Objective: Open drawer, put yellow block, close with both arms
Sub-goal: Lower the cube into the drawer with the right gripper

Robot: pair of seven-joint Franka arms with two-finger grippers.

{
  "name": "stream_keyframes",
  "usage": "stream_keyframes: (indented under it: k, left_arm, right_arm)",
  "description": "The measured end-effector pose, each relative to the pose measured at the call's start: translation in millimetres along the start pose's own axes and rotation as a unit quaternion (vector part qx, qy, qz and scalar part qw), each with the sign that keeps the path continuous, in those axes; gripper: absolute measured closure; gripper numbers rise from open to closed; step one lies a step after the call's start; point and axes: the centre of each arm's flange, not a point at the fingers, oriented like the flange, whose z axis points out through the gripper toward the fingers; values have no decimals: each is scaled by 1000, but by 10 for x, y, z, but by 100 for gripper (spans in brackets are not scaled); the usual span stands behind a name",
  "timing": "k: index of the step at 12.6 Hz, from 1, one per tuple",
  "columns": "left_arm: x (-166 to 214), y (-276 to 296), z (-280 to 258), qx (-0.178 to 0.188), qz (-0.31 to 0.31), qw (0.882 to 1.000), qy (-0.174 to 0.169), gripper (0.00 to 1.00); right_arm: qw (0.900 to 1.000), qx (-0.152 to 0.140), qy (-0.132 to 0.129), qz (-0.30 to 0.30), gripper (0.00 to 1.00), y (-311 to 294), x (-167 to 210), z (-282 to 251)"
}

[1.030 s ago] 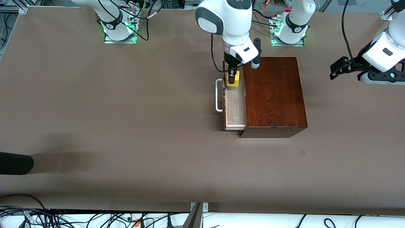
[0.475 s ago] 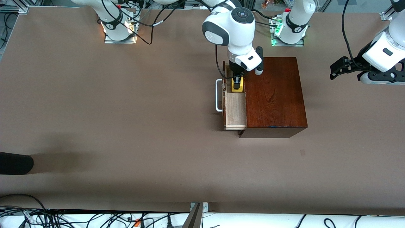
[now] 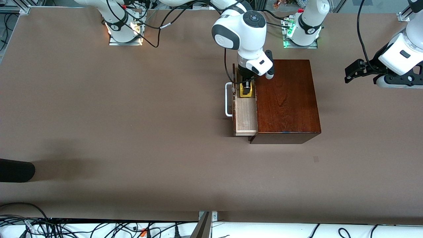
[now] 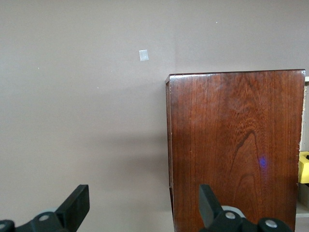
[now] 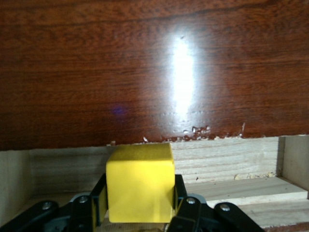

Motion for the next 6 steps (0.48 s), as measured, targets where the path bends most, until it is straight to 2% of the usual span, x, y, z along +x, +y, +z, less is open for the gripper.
stream_keyframes:
  k: [6]
  left_arm:
    - [0, -3, 0, 0, 0, 1000, 0, 0]
  right_arm:
    - [1000, 5, -13, -16, 45, 3, -54, 163]
